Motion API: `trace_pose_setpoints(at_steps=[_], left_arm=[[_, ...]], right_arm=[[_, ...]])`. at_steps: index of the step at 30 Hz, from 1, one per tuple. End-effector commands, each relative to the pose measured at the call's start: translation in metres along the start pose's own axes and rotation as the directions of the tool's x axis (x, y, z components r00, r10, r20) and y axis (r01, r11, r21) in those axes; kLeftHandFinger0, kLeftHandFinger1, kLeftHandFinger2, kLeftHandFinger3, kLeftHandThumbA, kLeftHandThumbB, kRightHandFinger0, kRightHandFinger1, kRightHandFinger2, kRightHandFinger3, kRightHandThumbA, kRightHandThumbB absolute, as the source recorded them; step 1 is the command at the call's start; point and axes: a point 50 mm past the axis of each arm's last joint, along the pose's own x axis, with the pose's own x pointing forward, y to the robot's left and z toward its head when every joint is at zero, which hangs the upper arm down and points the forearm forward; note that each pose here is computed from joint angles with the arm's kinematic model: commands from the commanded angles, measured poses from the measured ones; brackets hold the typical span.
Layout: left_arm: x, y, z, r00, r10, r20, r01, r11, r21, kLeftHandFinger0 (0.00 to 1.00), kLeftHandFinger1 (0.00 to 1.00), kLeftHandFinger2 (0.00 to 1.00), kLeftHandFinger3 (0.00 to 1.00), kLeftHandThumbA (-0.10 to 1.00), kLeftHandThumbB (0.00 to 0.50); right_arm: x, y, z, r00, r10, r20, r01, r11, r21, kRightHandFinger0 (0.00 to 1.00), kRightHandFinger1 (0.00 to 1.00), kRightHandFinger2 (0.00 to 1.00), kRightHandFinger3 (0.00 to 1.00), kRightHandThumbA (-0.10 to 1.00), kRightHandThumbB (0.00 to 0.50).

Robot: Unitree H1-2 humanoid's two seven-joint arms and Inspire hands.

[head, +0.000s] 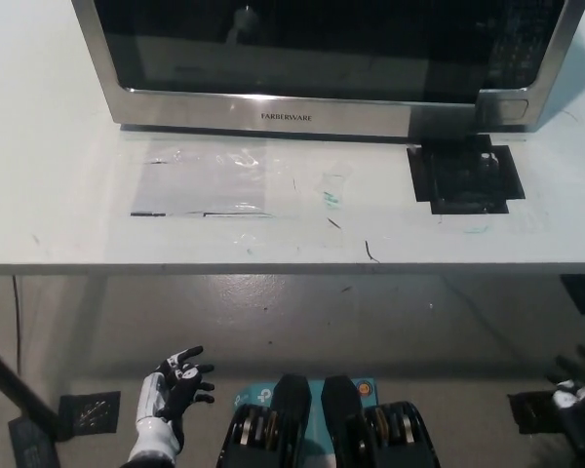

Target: A microwave is kept infront of the robot with its door slightly ajar. The robot uses its right hand to push the door towards the left to open it.

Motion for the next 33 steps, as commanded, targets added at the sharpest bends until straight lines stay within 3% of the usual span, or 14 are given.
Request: trace_pose_setpoints(at_steps=[1, 3, 7, 9, 12, 16, 21, 24, 26, 30, 33], left_arm=[[0.006, -0.009, 0.015, 0.998, 0.001, 0.059, 0.000, 1.000, -0.016, 0.31, 0.32, 0.43, 0.55, 0.05, 0.000], [0.006, -0.009, 0.015, 0.998, -0.003, 0.059, 0.005, 1.000, -0.019, 0.32, 0.32, 0.43, 0.56, 0.05, 0.000], [0.008, -0.008, 0.017, 0.998, 0.003, 0.064, -0.003, 1.000, -0.009, 0.34, 0.33, 0.43, 0.55, 0.03, 0.000], [0.008, -0.008, 0.017, 0.998, -0.001, 0.066, 0.002, 1.000, -0.011, 0.35, 0.33, 0.44, 0.55, 0.01, 0.000], [0.007, -0.005, 0.017, 0.998, 0.002, 0.064, -0.001, 1.000, -0.009, 0.34, 0.33, 0.43, 0.55, 0.00, 0.000], [0.006, -0.004, 0.017, 0.998, 0.004, 0.062, -0.003, 1.000, -0.012, 0.31, 0.31, 0.41, 0.53, 0.00, 0.000], [0.003, -0.001, 0.013, 0.999, -0.005, 0.051, 0.005, 1.000, 0.002, 0.34, 0.34, 0.44, 0.55, 0.01, 0.000], [0.004, -0.001, 0.013, 0.999, -0.001, 0.050, 0.001, 1.000, 0.004, 0.32, 0.32, 0.42, 0.53, 0.00, 0.000], [0.004, -0.001, 0.013, 0.999, -0.003, 0.051, 0.002, 1.000, 0.011, 0.34, 0.34, 0.45, 0.55, 0.02, 0.000], [0.004, -0.002, 0.016, 0.999, 0.003, 0.053, -0.003, 1.000, 0.006, 0.34, 0.33, 0.44, 0.54, 0.01, 0.000], [0.005, -0.003, 0.016, 0.998, -0.006, 0.055, 0.005, 1.000, 0.010, 0.33, 0.33, 0.44, 0.55, 0.01, 0.000]], right_arm=[[0.004, -0.010, 0.038, 0.998, -0.002, 0.070, 0.004, 0.999, -0.032, 0.35, 0.57, 0.63, 0.77, 0.40, 0.255], [0.001, -0.016, 0.053, 0.996, 0.003, 0.091, 0.000, 0.999, -0.042, 0.33, 0.58, 0.63, 0.75, 0.42, 0.278], [-0.003, -0.021, 0.073, 0.993, 0.018, 0.116, -0.011, 0.998, -0.055, 0.33, 0.59, 0.66, 0.78, 0.41, 0.275], [-0.009, -0.030, 0.099, 0.984, 0.029, 0.176, -0.020, 0.998, -0.053, 0.33, 0.59, 0.68, 0.81, 0.48, 0.297], [-0.012, -0.026, 0.123, 0.972, 0.043, 0.231, -0.041, 0.999, -0.016, 0.30, 0.58, 0.68, 0.79, 0.50, 0.329], [-0.012, -0.010, 0.155, 0.947, 0.109, 0.301, -0.114, 0.993, -0.001, 0.28, 0.56, 0.70, 0.82, 0.43, 0.269], [-0.004, 0.008, 0.182, 0.920, 0.152, 0.360, -0.164, 0.986, 0.004, 0.23, 0.53, 0.68, 0.80, 0.42, 0.264], [0.008, 0.027, 0.207, 0.887, 0.209, 0.412, -0.228, 0.974, -0.003, 0.27, 0.55, 0.67, 0.81, 0.39, 0.221], [0.025, 0.048, 0.235, 0.843, 0.248, 0.478, -0.274, 0.962, -0.016, 0.30, 0.56, 0.68, 0.81, 0.45, 0.250], [0.042, 0.072, 0.260, 0.820, 0.258, 0.511, -0.286, 0.958, -0.025, 0.36, 0.55, 0.69, 0.83, 0.44, 0.254], [0.059, 0.089, 0.275, 0.798, 0.279, 0.535, -0.312, 0.950, -0.029, 0.40, 0.59, 0.69, 0.83, 0.40, 0.200]])
